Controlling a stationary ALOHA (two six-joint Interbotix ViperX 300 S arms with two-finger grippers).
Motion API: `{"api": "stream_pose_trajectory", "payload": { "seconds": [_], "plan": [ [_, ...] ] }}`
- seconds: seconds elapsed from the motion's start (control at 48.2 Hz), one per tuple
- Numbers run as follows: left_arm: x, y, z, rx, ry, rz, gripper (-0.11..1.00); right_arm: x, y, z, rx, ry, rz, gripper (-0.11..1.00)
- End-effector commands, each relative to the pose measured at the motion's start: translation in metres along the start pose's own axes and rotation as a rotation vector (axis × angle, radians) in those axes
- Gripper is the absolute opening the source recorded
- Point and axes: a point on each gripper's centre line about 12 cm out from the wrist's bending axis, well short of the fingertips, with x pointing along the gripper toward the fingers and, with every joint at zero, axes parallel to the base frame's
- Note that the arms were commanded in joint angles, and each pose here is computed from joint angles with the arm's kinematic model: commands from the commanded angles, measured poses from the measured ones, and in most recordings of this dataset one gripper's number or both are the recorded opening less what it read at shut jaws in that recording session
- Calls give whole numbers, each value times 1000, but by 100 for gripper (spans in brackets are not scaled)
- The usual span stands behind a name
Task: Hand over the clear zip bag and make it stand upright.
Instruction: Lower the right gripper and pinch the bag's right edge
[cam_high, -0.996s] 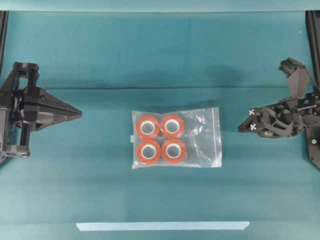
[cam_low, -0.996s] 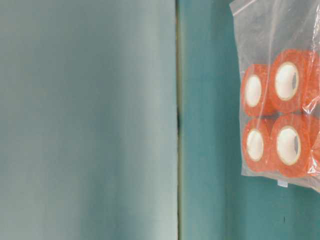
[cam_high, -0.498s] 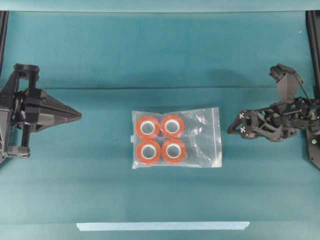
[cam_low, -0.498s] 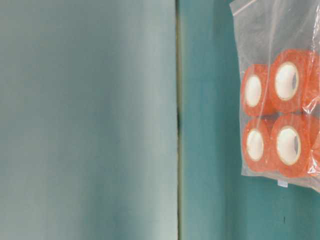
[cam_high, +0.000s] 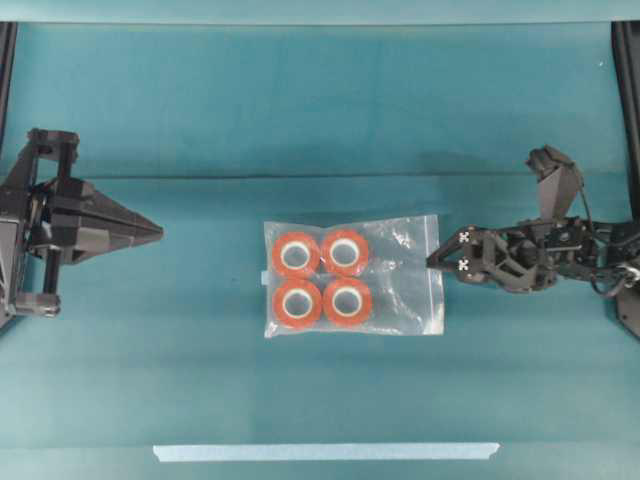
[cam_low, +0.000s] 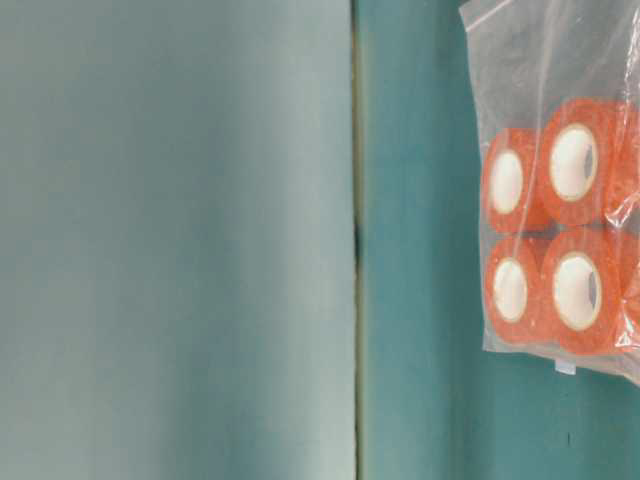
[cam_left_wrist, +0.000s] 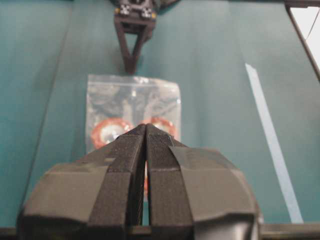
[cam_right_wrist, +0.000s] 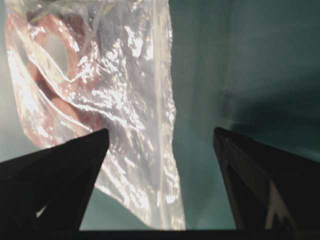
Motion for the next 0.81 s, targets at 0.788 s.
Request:
{"api": "stream_pose_trajectory", "payload": {
  "seconds": [0.788],
  "plan": [
    [-3,0,10,3,-18,0,-1,34,16,-17,-21,5,39,92]
  ]
}}
